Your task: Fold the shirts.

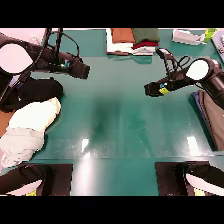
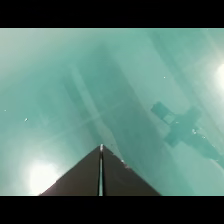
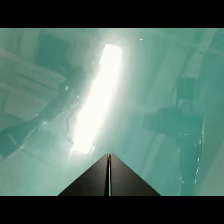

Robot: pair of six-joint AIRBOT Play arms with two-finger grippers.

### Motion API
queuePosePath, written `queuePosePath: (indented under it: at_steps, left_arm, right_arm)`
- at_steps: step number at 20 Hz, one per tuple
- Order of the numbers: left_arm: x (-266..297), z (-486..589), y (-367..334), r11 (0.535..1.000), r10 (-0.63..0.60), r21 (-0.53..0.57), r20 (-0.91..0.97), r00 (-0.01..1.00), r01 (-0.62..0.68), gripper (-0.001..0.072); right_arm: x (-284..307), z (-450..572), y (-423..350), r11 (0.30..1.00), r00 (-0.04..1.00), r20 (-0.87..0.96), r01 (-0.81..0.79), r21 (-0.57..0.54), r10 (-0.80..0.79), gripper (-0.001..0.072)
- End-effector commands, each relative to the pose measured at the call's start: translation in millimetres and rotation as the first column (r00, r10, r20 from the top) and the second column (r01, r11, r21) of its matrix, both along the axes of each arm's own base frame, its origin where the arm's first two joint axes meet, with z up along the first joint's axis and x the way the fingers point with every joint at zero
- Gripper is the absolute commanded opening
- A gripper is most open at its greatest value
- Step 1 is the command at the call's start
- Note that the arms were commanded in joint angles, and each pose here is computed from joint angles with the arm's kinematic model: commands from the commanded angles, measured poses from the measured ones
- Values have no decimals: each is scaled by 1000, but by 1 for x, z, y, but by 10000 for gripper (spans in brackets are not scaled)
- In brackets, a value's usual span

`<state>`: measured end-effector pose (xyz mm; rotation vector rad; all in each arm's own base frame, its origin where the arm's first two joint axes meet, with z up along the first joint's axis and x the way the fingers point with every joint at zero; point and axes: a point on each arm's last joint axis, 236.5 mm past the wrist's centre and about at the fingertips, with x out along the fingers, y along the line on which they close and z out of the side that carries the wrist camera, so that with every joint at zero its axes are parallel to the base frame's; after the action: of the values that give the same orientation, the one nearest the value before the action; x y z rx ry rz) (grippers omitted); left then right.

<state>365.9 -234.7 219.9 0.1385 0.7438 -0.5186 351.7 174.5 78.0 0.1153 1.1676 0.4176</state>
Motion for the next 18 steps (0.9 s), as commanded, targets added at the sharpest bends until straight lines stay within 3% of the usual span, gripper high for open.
queuePosePath:
  at_steps: [1, 11, 13, 14, 16, 18]
  left_arm:
    - [0, 0, 0, 1000, 0, 0, 1, 1000, 0, 22]
    - [2, 2, -1, 1000, 0, -6, 10, 1000, 0, 23]
    - [13, 20, -9, 998, -2, -57, 90, 996, 7, 22]
    - [20, 24, -3, 1000, -7, -18, 139, 990, 10, 22]
    - [39, 17, 49, 987, 116, 96, 156, 981, -132, 22]
    - [55, 2, 128, 931, 296, 183, 122, 947, -315, 23]
  right_arm:
    - [0, 0, 1, 1000, 1000, -1, 0, 1, 0, 23]
    - [-3, 0, 2, 1000, 1000, -13, -5, 5, 5, 23]
    - [-3, -1, 2, 1000, 1000, -13, -4, 5, 4, 23]
    - [-3, 0, 2, 1000, 1000, -13, -4, 5, 4, 23]
    - [-3, -1, 2, 1000, 1000, -14, -5, 5, 5, 23]
    - [-4, -1, 2, 1000, 1000, -15, -5, 4, 5, 23]
